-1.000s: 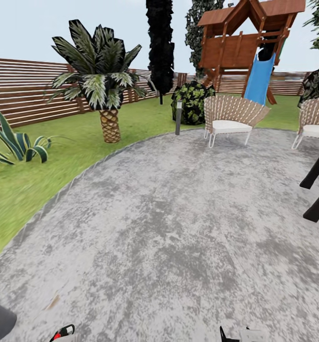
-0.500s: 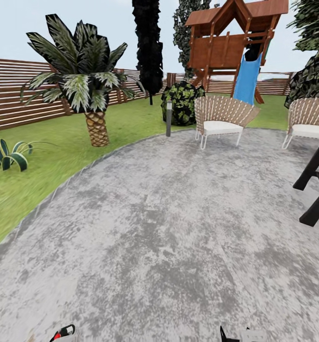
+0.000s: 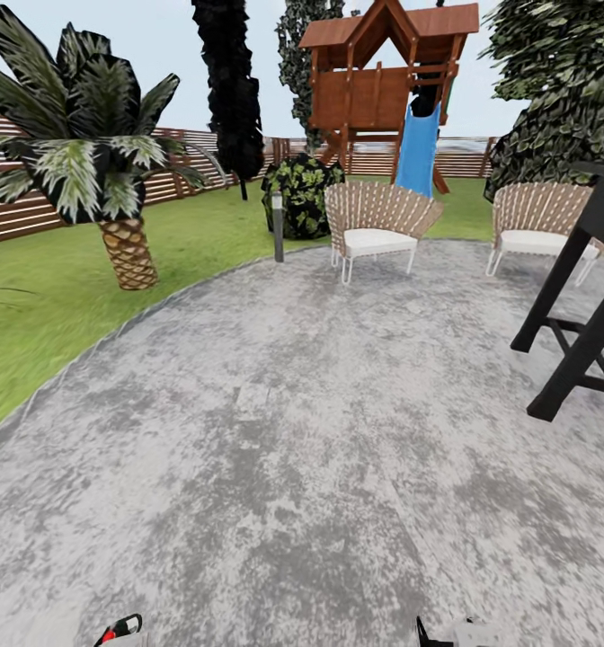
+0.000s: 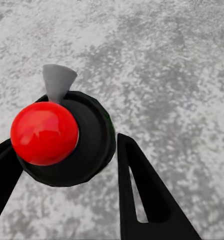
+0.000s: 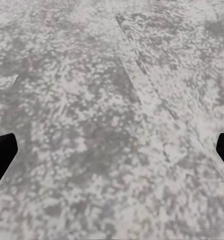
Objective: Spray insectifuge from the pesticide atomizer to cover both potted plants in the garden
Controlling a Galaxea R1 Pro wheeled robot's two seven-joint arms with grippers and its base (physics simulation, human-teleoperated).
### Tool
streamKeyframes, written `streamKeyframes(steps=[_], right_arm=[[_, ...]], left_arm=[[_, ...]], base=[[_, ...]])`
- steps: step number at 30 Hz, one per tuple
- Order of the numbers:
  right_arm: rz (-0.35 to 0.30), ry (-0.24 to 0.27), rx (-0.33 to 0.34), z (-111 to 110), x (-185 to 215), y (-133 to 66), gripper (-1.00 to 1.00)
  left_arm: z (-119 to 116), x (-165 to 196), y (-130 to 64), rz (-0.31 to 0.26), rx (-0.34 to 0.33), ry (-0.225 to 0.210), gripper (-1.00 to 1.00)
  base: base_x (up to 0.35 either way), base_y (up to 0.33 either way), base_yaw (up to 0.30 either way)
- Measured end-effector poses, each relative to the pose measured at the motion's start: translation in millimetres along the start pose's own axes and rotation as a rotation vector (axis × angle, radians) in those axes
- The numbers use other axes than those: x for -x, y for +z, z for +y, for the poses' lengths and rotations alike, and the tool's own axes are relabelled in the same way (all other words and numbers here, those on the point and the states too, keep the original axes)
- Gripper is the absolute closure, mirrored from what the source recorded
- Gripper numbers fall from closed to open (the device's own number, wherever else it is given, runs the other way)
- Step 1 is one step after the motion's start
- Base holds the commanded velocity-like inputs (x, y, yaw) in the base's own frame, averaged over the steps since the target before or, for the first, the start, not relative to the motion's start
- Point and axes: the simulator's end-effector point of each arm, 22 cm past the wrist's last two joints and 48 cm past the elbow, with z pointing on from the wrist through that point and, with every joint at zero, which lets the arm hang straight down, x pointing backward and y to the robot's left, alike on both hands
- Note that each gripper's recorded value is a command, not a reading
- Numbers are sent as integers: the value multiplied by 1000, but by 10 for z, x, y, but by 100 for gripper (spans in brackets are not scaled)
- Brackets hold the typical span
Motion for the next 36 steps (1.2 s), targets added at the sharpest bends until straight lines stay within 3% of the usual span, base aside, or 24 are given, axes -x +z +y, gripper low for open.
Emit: streamKeyframes(steps=[26, 36], right_arm=[[2, 0, 0, 4, -7, -3, -100], [3, 0, 1, 7, -14, -4, -100]], left_arm=[[0, 0, 0, 0, 0, 0, 100], [1, -2, 1, 0, 0, 0, 100]], base=[[331, -49, -300], [216, -108, -300]])
